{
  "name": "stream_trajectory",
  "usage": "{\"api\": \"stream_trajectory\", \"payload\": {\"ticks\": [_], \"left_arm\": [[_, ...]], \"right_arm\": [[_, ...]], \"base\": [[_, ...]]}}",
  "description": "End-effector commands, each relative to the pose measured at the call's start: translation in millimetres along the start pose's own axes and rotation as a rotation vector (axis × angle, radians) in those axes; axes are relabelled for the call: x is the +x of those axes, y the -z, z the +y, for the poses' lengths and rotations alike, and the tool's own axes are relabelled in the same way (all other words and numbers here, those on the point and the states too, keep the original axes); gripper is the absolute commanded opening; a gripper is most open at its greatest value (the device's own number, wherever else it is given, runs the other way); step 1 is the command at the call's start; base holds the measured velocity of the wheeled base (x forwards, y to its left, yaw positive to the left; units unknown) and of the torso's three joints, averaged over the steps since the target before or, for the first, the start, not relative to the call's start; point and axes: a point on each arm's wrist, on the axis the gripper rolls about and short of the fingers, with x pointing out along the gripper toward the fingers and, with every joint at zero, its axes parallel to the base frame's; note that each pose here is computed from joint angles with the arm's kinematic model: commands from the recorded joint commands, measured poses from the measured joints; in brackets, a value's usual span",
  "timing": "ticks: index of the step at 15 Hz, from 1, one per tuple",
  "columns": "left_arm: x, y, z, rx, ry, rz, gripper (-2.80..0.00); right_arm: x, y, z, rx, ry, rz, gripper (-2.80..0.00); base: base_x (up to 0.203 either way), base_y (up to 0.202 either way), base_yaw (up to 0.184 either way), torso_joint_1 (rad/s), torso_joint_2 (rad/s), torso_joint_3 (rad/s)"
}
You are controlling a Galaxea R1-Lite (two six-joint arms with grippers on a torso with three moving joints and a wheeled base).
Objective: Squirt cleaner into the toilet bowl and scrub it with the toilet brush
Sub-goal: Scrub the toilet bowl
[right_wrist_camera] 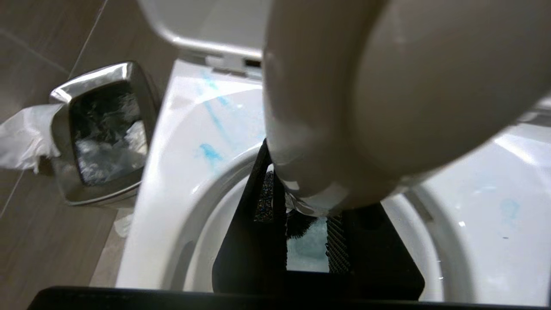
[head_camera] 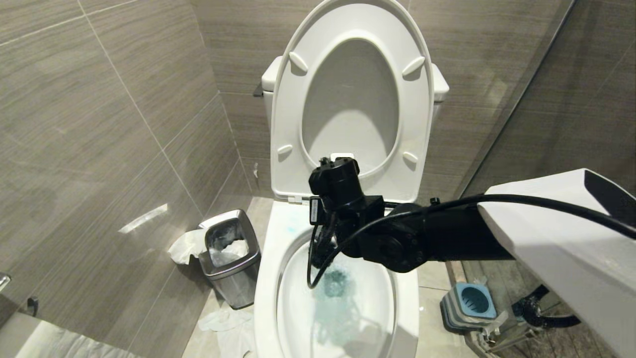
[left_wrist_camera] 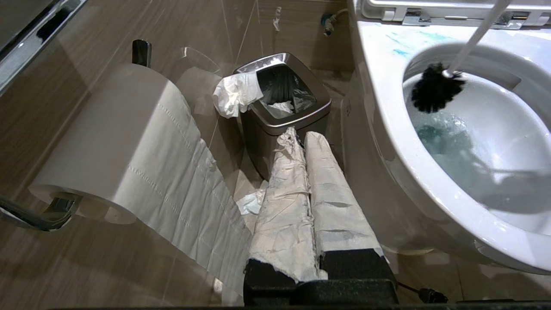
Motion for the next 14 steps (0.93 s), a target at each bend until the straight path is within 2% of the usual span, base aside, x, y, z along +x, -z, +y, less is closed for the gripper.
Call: {"api": "stream_trajectory", "payload": {"ticks": [1, 3, 6, 11, 14], "left_arm": [[0.1, 0.5, 0.0, -0.001, 0.0, 0.002, -2.8], [0.1, 0.5, 0.0, -0.001, 0.0, 0.002, -2.8], [0.1, 0.5, 0.0, -0.001, 0.0, 0.002, -2.8], [0.1, 0.5, 0.0, -0.001, 0.0, 0.002, -2.8], [0.1, 0.5, 0.0, -0.001, 0.0, 0.002, -2.8]], "right_arm": [[-5.9, 18.4, 21.0, -0.029, -0.038, 0.022, -2.8], [-22.0, 27.6, 35.9, -0.053, -0.067, 0.031, -2.8], [-52.7, 30.4, 37.2, -0.081, -0.085, 0.046, -2.8], [-112.1, 43.6, 6.1, -0.104, -0.102, 0.12, -2.8], [-127.0, 50.2, -21.6, -0.059, -0.035, 0.139, -2.8]], "base": [[0.0, 0.0, 0.0, 0.0, 0.0, 0.0], [0.0, 0.0, 0.0, 0.0, 0.0, 0.0], [0.0, 0.0, 0.0, 0.0, 0.0, 0.0], [0.0, 0.0, 0.0, 0.0, 0.0, 0.0], [0.0, 0.0, 0.0, 0.0, 0.0, 0.0]]}}
